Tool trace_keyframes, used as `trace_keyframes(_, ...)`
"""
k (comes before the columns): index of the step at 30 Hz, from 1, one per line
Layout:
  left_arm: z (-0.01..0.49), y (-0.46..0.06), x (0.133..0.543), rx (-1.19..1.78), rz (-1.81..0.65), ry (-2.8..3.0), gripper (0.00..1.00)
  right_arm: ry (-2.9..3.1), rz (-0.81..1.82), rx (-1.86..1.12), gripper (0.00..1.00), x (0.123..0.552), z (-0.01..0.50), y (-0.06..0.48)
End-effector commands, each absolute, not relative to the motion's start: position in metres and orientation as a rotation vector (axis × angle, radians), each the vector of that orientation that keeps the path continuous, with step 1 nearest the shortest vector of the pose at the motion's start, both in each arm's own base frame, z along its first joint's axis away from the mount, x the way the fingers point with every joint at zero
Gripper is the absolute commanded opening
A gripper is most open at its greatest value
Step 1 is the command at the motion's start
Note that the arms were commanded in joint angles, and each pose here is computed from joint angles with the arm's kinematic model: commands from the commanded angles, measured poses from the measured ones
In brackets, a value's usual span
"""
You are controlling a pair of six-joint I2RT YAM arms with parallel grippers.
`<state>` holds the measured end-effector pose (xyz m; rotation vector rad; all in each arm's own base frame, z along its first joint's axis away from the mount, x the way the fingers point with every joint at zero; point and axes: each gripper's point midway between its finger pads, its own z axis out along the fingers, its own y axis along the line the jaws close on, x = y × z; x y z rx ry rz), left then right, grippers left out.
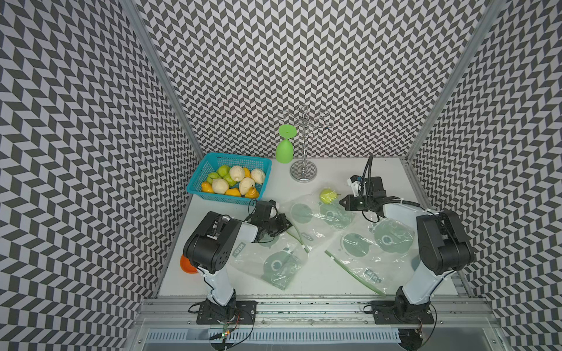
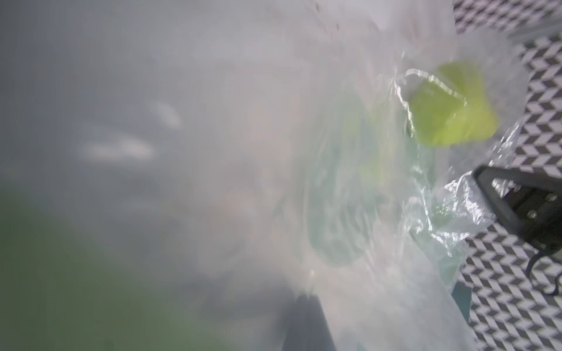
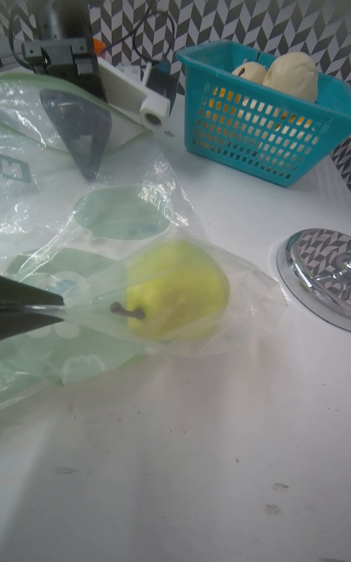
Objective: Open the zip-top bag and take out the pear
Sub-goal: Pick up the pear from the zipper food storage bag.
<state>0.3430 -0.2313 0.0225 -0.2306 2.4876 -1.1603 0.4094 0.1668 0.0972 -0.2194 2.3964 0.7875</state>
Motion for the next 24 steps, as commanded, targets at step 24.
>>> trace_keyframes(24,0.007,-0.252,0.342,-0.169,-1.222,2.487,0.09,2.255,0.857,-0.286,0.05,0.367,0.186,0.173)
